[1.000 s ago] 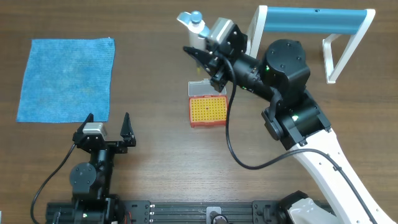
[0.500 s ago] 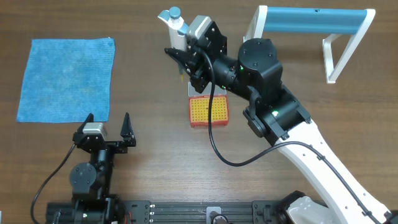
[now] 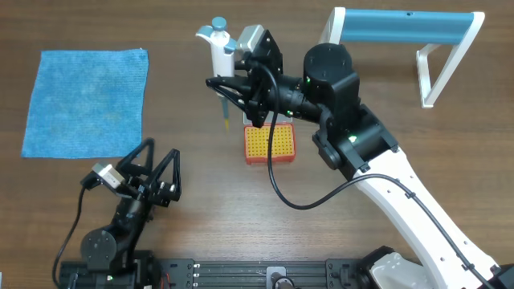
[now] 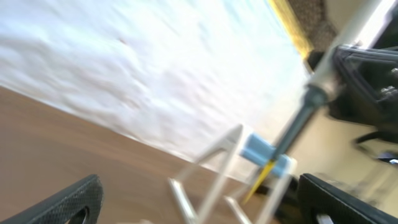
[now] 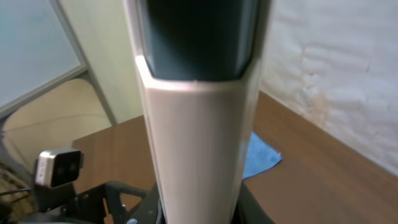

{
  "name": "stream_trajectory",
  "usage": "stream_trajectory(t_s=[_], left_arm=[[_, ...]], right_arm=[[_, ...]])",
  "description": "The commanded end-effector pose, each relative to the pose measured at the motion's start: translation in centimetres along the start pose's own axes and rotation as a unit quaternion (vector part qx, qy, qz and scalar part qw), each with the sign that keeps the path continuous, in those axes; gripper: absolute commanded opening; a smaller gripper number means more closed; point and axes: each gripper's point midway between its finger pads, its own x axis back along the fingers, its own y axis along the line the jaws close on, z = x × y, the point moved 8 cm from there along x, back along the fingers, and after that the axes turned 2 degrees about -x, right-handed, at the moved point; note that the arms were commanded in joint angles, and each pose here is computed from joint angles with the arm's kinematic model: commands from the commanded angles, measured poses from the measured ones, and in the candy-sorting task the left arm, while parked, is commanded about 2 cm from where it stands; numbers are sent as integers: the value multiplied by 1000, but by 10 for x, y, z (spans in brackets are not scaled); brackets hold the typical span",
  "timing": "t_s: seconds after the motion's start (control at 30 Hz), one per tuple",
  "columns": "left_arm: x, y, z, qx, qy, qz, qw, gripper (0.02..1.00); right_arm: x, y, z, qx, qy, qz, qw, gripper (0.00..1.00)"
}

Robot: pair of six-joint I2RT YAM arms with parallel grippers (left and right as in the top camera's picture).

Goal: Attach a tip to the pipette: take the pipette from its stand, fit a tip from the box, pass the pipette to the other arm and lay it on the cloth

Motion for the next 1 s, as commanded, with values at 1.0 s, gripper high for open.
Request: stream_trajectory(t_s=[1.0], left_arm=[[-33,-90,-41,170,235,223,931,998]], right_arm=[[9,39,74,-142,207,-179,951,75]])
